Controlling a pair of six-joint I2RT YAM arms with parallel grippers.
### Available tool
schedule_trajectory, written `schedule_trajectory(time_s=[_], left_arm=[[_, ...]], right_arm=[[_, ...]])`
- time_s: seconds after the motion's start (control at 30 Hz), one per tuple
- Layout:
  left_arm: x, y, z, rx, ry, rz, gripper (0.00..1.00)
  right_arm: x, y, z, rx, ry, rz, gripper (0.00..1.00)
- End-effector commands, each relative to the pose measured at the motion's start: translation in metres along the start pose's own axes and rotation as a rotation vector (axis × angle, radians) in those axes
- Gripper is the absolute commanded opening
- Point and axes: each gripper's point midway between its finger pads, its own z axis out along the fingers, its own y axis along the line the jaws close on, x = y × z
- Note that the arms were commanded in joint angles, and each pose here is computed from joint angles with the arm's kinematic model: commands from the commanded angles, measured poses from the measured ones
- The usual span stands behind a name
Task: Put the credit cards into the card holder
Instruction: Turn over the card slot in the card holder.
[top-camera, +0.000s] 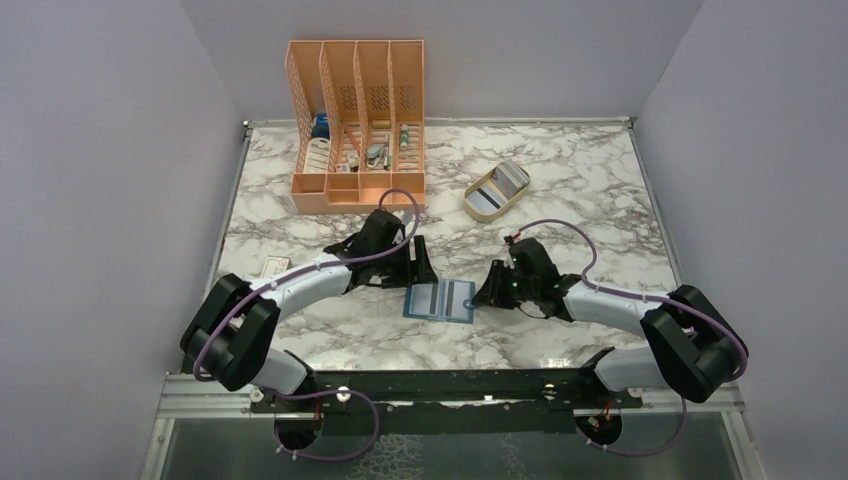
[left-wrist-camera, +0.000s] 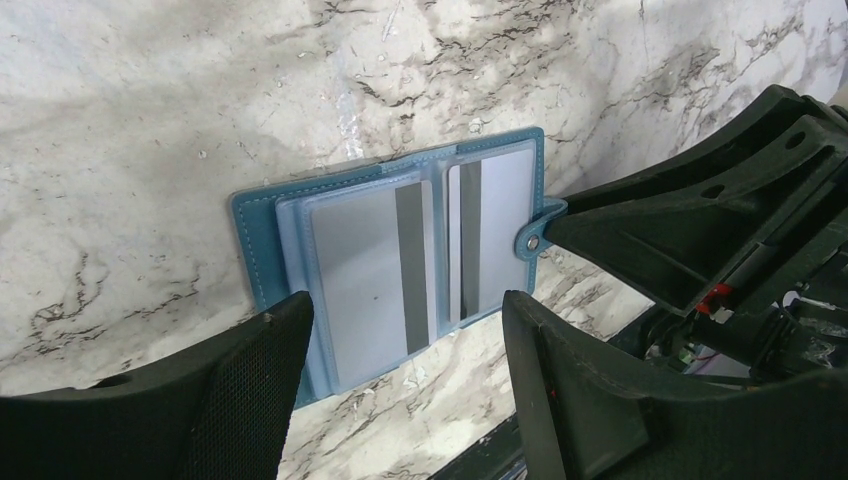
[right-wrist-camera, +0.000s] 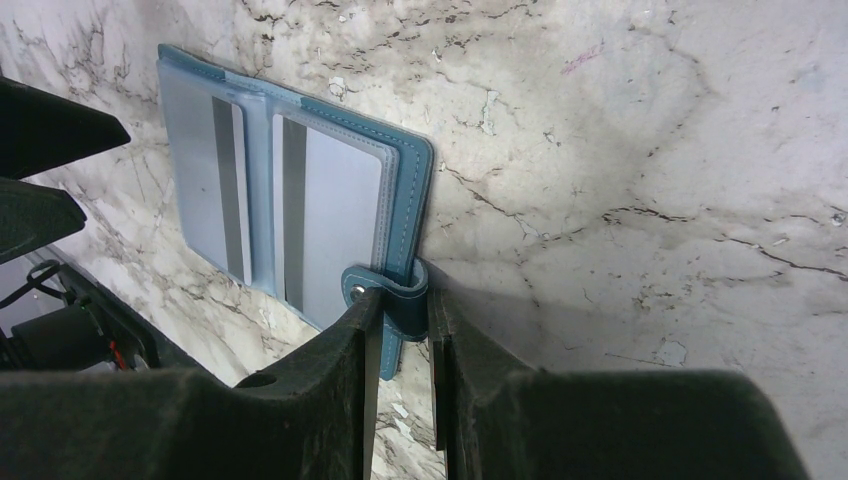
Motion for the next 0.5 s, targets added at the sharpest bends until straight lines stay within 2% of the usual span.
schedule_trajectory(time_s=[0.0, 0.17, 0.47], left_arm=[[0.000, -0.006, 0.005, 0.043, 0.008, -0.001, 0.72], [0.006, -0.007, 0.012, 0.078, 0.027, -0.006, 0.72], [0.010, 0.005, 0.017, 0.030, 0.032, -0.013, 0.72]], right_arm=[[-0.003, 0.002, 0.001, -0.001, -0.014, -0.018, 0.23], [-0.003, 0.001, 0.001, 0.003, -0.014, -0.019, 0.23], [-0.003, 0.001, 0.000, 0.001, -0.018, -0.020, 0.23]])
